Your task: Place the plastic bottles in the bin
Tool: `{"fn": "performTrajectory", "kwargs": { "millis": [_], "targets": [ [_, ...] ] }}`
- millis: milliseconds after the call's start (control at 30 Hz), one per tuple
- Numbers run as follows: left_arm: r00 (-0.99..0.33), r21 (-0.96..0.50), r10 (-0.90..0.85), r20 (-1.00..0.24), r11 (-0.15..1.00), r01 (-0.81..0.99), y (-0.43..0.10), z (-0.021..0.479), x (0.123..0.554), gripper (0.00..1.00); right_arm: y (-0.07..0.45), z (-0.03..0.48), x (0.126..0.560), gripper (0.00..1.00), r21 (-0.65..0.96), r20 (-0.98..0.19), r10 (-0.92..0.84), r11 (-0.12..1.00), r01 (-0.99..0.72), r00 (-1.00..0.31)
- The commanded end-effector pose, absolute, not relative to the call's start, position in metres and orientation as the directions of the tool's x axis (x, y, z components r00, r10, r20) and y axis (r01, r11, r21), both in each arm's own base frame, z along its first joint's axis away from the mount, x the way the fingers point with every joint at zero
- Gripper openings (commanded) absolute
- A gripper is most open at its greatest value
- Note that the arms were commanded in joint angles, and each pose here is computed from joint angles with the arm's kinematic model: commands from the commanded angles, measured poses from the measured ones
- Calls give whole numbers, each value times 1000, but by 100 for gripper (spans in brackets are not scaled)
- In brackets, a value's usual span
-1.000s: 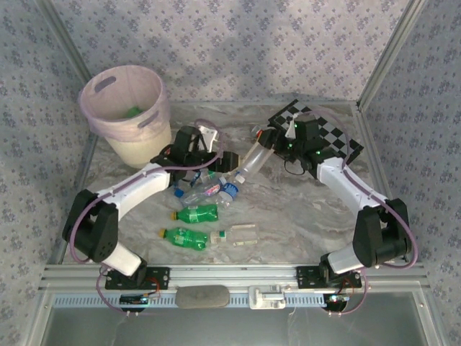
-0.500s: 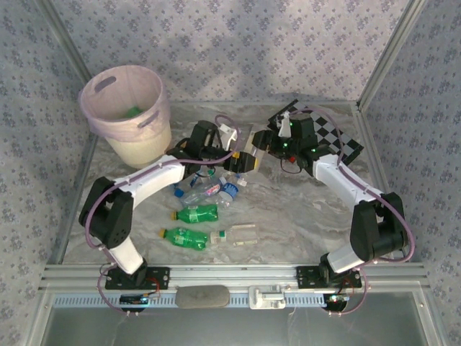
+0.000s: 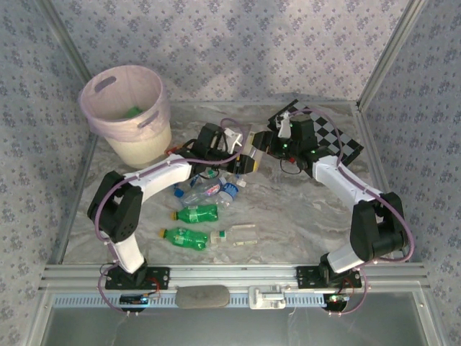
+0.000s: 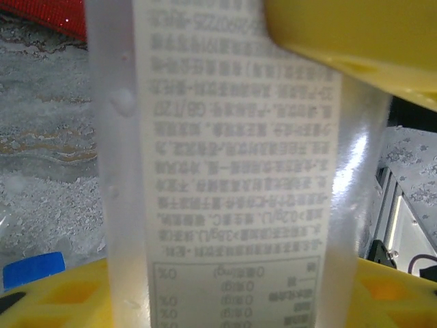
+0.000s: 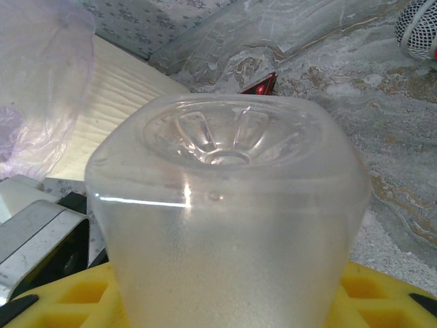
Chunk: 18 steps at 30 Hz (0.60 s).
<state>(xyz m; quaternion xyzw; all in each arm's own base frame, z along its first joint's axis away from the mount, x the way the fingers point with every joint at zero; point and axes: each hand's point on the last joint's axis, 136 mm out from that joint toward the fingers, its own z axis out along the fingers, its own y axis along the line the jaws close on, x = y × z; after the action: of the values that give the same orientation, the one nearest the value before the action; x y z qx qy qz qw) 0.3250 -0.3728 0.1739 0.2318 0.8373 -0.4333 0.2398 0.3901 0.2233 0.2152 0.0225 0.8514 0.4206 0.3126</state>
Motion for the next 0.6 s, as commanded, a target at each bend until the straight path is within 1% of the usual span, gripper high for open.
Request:
{"fn": "performTrajectory", "kwargs": {
  "millis": [0, 100, 133, 233, 300, 367, 567],
  "targets": [
    [-762, -596, 156, -629, 533, 601, -375, 180, 333, 53, 229, 228, 385, 49, 751, -518, 302, 609, -256, -801],
    [-758, -582, 143, -637, 555, 594, -371, 179, 336, 48, 229, 230, 386, 54, 756, -517, 311, 603, -254, -798],
    [-755, -576, 137, -641, 565, 591, -369, 179, 338, 47, 229, 232, 386, 57, 758, -516, 315, 600, -254, -797],
    [-753, -559, 120, -648, 596, 576, -362, 178, 341, 46, 228, 235, 389, 79, 764, -513, 329, 596, -247, -793],
    [-755, -553, 108, -647, 616, 562, -357, 177, 344, 45, 224, 238, 391, 90, 769, -510, 342, 592, -240, -789],
    [-758, -549, 93, -646, 633, 546, -351, 177, 346, 45, 217, 243, 393, 99, 771, -513, 362, 593, -232, -778],
    [-747, -529, 29, -664, 688, 497, -317, 190, 363, 45, 185, 256, 396, 99, 752, -550, 427, 628, -203, -718]
  ]
}}
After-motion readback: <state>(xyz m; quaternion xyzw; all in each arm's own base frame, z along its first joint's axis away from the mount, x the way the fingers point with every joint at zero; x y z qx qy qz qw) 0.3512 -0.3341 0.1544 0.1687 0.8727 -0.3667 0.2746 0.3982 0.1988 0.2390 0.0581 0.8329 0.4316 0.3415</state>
